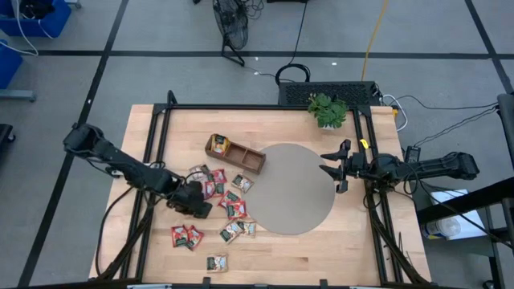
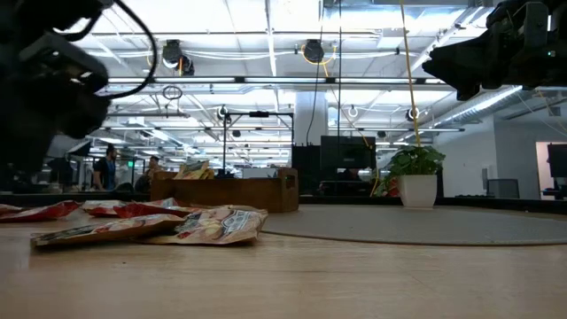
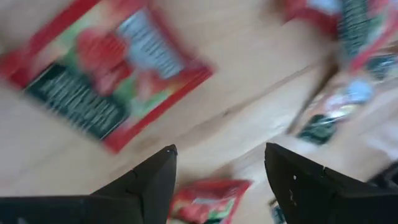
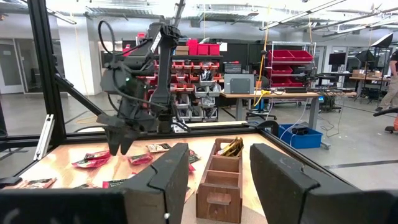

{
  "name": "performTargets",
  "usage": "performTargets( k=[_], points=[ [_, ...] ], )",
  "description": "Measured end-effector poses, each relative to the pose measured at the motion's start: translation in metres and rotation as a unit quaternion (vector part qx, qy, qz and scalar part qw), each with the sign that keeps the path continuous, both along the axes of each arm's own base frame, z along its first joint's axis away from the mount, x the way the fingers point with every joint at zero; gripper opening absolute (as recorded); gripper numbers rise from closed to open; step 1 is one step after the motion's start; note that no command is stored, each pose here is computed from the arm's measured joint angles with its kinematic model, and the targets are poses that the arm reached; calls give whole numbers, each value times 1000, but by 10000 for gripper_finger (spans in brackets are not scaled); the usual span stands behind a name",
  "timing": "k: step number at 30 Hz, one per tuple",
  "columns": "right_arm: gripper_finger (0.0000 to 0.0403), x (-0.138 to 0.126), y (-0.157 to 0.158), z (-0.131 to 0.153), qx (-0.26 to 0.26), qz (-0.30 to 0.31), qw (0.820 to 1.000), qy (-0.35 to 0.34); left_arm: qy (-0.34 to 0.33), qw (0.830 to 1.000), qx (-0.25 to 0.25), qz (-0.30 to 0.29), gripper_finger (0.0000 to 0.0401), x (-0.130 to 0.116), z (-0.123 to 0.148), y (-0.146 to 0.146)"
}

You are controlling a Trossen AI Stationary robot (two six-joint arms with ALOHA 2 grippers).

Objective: Pick & Place Tea
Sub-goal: Put the red tea bag into the middle section of the wooden organizer

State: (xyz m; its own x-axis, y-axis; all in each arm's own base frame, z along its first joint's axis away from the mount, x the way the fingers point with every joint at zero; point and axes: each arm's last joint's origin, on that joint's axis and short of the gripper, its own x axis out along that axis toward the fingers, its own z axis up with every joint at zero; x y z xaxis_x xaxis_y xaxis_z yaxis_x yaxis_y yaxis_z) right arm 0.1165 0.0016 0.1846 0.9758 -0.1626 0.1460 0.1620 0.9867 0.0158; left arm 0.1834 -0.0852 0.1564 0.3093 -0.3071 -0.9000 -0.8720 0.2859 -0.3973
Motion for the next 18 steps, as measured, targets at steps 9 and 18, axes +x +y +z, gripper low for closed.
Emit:
performTargets(
  k=[9, 18],
  points=[
    [155, 0, 0, 0, 0, 0, 1000, 0, 77, 995, 21, 58, 243, -14, -5, -1],
    [155, 0, 0, 0, 0, 0, 1000, 0, 49, 993, 73, 79, 243, -14, -9, 3]
  ],
)
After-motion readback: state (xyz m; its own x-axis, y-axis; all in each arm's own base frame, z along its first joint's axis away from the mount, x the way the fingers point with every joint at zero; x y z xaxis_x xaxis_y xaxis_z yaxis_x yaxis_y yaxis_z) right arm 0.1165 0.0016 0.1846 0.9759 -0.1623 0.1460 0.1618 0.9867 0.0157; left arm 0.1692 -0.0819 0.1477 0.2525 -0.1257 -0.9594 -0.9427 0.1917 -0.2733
